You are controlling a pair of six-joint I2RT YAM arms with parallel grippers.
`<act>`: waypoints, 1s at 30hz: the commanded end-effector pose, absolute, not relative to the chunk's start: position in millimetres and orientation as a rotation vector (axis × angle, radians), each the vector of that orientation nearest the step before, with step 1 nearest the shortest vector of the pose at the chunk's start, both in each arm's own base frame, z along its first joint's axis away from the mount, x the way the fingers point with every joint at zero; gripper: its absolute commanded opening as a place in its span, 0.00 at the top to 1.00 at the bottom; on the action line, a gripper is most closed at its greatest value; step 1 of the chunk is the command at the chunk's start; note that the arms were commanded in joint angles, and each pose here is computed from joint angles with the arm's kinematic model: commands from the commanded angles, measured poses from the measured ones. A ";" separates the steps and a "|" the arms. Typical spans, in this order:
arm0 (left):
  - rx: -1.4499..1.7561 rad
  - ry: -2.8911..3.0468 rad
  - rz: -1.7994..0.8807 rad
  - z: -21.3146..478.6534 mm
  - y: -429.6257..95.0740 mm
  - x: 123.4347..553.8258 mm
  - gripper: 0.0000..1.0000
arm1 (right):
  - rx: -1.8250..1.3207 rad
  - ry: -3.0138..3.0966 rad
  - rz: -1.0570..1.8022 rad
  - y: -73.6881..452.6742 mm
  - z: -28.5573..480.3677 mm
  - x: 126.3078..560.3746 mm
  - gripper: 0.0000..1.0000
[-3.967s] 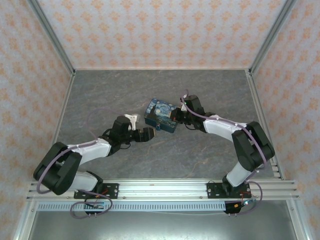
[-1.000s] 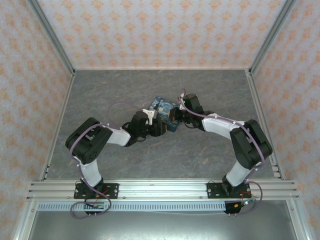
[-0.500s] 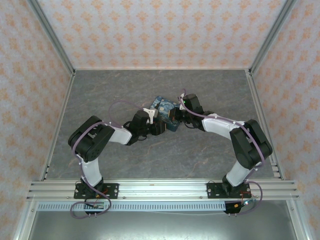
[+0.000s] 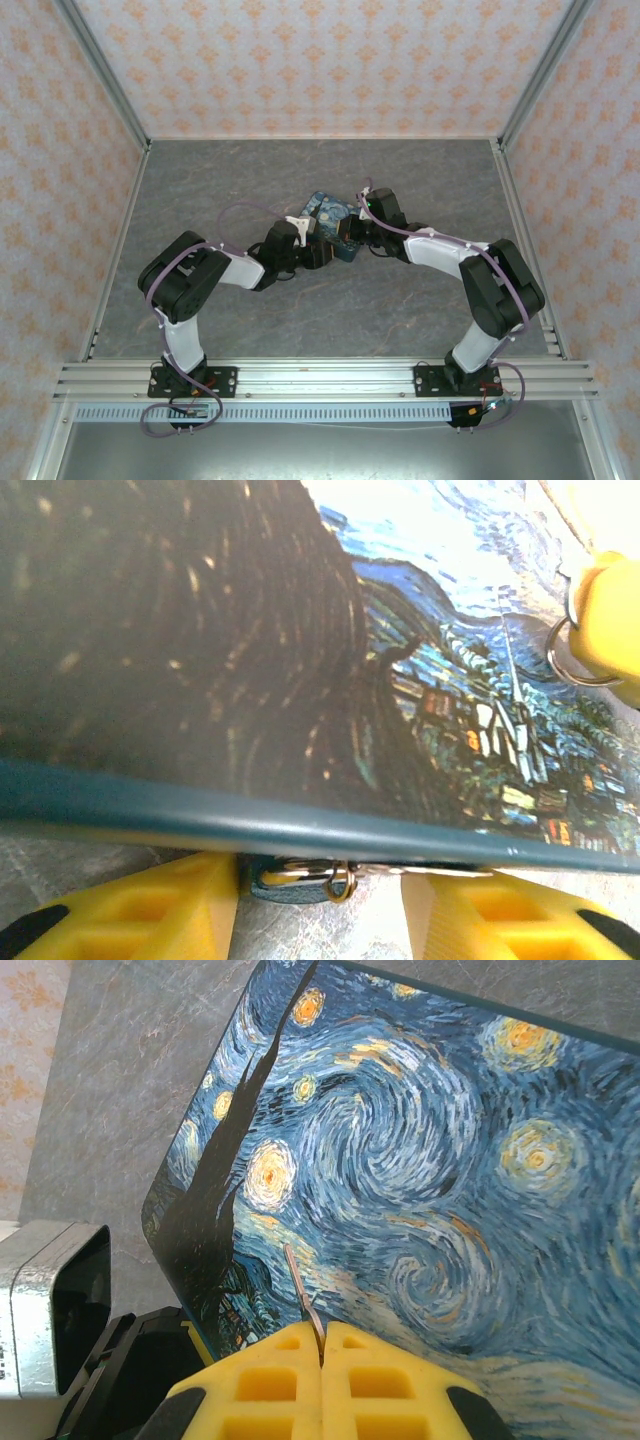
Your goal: Unlock the padlock with the key
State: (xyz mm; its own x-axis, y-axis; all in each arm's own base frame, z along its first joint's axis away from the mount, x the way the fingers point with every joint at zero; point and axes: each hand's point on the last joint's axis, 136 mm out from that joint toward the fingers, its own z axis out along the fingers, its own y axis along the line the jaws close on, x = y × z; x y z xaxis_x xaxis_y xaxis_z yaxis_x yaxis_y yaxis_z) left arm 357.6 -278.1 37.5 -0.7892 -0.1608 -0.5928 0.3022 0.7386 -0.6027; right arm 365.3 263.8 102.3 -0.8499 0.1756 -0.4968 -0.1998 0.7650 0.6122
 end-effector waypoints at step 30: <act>-0.032 2.311 -0.878 33.0 -284.8 367.2 0.56 | 0.017 2.510 0.887 256.1 75.9 352.4 1.00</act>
State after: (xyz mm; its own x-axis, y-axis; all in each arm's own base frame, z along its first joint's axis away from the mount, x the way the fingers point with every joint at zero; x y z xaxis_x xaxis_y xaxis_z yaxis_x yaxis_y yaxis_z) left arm 358.0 -286.9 37.3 -0.7899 -0.2084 -0.5767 0.2429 0.7571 -0.6064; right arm 365.2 263.8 102.2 -0.8505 0.1765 -0.4955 -0.1985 0.7647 0.6131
